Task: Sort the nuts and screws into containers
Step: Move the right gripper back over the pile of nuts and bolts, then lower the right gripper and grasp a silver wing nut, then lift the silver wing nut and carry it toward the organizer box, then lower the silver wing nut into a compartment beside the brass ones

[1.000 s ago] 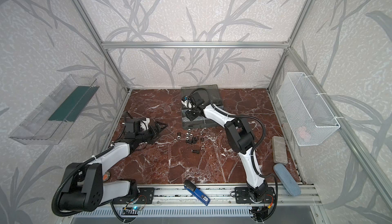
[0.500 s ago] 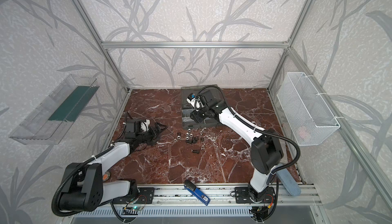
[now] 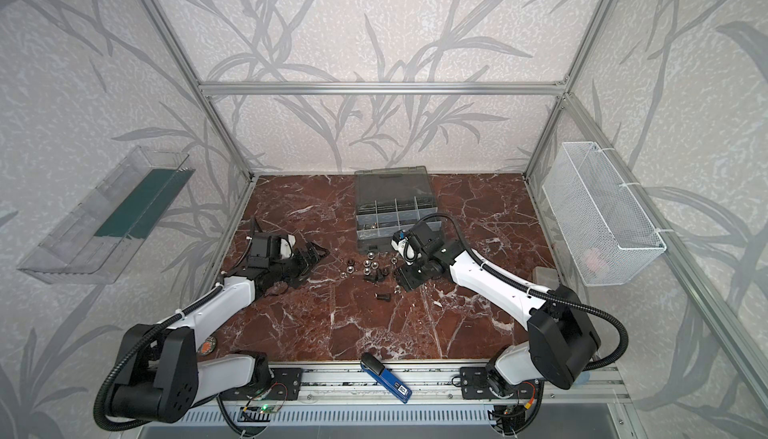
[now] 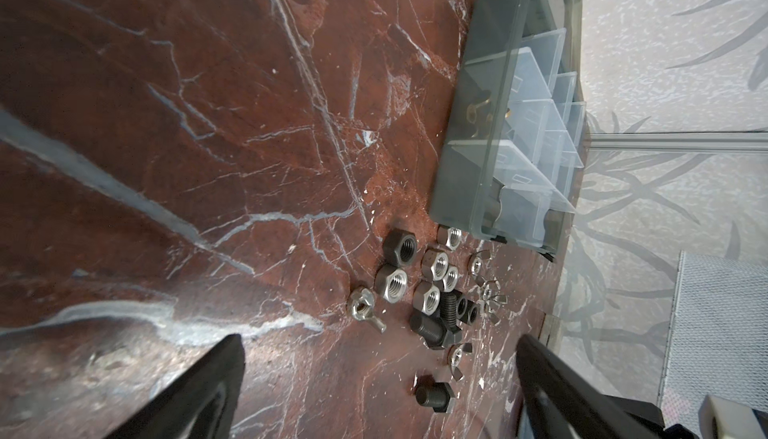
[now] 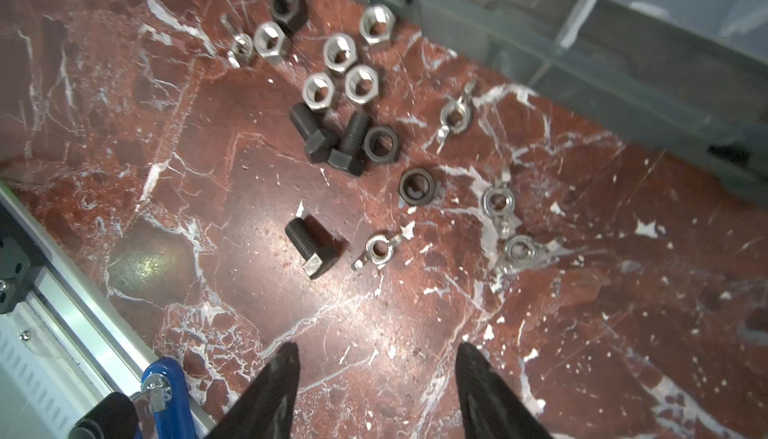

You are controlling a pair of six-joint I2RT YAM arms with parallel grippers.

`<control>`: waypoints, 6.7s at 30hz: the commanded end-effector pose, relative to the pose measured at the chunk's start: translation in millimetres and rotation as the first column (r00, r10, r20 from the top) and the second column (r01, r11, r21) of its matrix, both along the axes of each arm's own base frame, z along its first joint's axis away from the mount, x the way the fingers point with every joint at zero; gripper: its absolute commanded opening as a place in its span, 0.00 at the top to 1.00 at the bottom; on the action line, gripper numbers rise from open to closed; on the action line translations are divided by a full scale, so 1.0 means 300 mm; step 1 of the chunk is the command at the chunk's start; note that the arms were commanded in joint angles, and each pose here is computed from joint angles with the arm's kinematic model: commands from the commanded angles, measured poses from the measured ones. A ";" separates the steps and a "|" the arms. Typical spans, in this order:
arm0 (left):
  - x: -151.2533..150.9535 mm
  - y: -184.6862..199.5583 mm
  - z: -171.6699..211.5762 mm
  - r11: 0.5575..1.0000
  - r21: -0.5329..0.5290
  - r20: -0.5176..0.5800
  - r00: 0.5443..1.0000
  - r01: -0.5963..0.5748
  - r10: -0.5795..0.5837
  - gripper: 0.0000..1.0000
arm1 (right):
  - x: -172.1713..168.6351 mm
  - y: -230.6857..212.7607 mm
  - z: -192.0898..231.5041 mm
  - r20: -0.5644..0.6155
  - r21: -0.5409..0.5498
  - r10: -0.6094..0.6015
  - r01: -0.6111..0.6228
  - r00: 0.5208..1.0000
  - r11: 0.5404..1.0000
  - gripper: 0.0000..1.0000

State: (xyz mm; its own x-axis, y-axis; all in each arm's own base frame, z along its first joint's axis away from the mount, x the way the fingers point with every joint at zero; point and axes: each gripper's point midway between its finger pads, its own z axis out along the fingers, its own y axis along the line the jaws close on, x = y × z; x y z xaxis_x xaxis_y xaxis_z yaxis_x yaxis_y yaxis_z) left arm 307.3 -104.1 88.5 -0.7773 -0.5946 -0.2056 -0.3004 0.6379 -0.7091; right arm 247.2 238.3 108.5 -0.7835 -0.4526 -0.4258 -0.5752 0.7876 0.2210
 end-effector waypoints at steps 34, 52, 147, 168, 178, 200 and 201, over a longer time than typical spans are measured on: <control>-0.015 0.012 -0.016 0.975 0.214 -0.043 0.998 0.056 -0.048 0.01 | 0.058 0.041 -0.192 -0.078 -0.168 -0.427 0.410 0.901 0.896 0.47; 0.017 -0.054 -0.006 0.991 0.099 -0.006 0.996 0.085 -0.085 0.01 | 0.069 0.101 -0.294 -0.137 -0.190 -0.408 0.380 0.903 0.905 0.69; 0.047 -0.102 0.045 0.996 -0.020 0.052 0.995 0.087 -0.086 0.00 | 0.342 0.043 0.148 0.082 0.124 -0.323 0.312 0.943 0.942 0.47; 0.042 -0.104 0.039 0.995 -0.022 0.045 0.995 0.094 -0.093 0.00 | 0.363 0.131 -0.151 0.035 -0.052 -0.409 0.410 0.912 0.910 0.50; 0.043 -0.106 0.035 0.995 -0.017 0.042 0.994 0.100 -0.099 0.00 | 0.392 0.156 -0.225 0.053 -0.058 -0.445 0.448 0.894 0.892 0.53; 0.041 -0.105 0.006 0.995 -0.017 0.022 0.995 0.098 -0.097 0.00 | 0.391 0.134 -0.370 0.081 -0.141 -0.442 0.449 0.893 0.882 0.73; 0.042 -0.106 0.004 0.995 -0.018 0.019 0.995 0.097 -0.097 0.01 | 0.391 0.133 -0.374 0.080 -0.145 -0.441 0.448 0.894 0.882 0.75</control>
State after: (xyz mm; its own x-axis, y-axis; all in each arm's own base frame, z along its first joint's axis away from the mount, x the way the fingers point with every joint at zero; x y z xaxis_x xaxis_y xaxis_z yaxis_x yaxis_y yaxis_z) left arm 318.6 -135.4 91.7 -0.8263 -0.5221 -0.2114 -0.2251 0.6501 -0.7258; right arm 371.7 284.4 18.8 -0.8791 -0.1054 -0.4648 -0.1695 0.9806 0.0982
